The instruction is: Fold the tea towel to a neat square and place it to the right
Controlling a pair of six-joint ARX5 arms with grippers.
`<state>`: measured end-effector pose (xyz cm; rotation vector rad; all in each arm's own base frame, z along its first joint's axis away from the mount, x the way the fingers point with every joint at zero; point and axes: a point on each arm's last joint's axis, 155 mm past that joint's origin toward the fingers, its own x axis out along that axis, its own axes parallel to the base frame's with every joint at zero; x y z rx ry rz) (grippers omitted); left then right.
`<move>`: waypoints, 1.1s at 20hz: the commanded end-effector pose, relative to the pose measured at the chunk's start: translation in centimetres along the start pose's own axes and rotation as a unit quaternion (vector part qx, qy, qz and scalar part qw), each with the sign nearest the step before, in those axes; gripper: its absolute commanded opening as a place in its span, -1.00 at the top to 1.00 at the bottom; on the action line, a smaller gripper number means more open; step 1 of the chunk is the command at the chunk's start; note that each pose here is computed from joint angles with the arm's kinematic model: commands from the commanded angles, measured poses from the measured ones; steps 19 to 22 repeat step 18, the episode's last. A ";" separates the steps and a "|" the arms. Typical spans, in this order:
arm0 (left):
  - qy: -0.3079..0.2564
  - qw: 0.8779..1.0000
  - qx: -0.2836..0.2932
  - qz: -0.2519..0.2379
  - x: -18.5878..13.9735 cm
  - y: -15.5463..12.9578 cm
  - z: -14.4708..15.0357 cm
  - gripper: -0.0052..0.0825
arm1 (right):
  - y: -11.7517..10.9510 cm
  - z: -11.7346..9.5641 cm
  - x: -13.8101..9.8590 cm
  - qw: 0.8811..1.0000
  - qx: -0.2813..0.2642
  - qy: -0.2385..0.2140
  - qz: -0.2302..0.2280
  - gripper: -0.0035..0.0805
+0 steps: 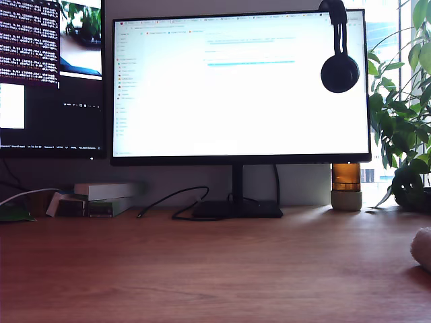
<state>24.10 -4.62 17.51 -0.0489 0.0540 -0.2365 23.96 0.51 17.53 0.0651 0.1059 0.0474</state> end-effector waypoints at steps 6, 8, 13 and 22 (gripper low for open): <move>0.041 0.999 -0.008 0.003 0.0 0.2 -2.9 0.93 | -0.2 -5.0 0.1 0.996 -0.031 0.078 0.001 0.95; 0.069 0.997 -0.017 0.003 -0.1 0.1 -4.3 0.93 | -0.2 -7.2 -0.3 0.992 -0.024 0.123 0.000 0.95; 0.134 0.991 -0.029 0.006 -0.8 0.1 -7.5 0.92 | -0.3 -8.9 -0.8 0.987 -0.021 0.157 0.000 0.95; 0.142 0.989 -0.031 0.006 -0.9 0.1 -7.9 0.92 | -0.3 -8.9 -0.8 0.987 -0.021 0.157 0.000 0.95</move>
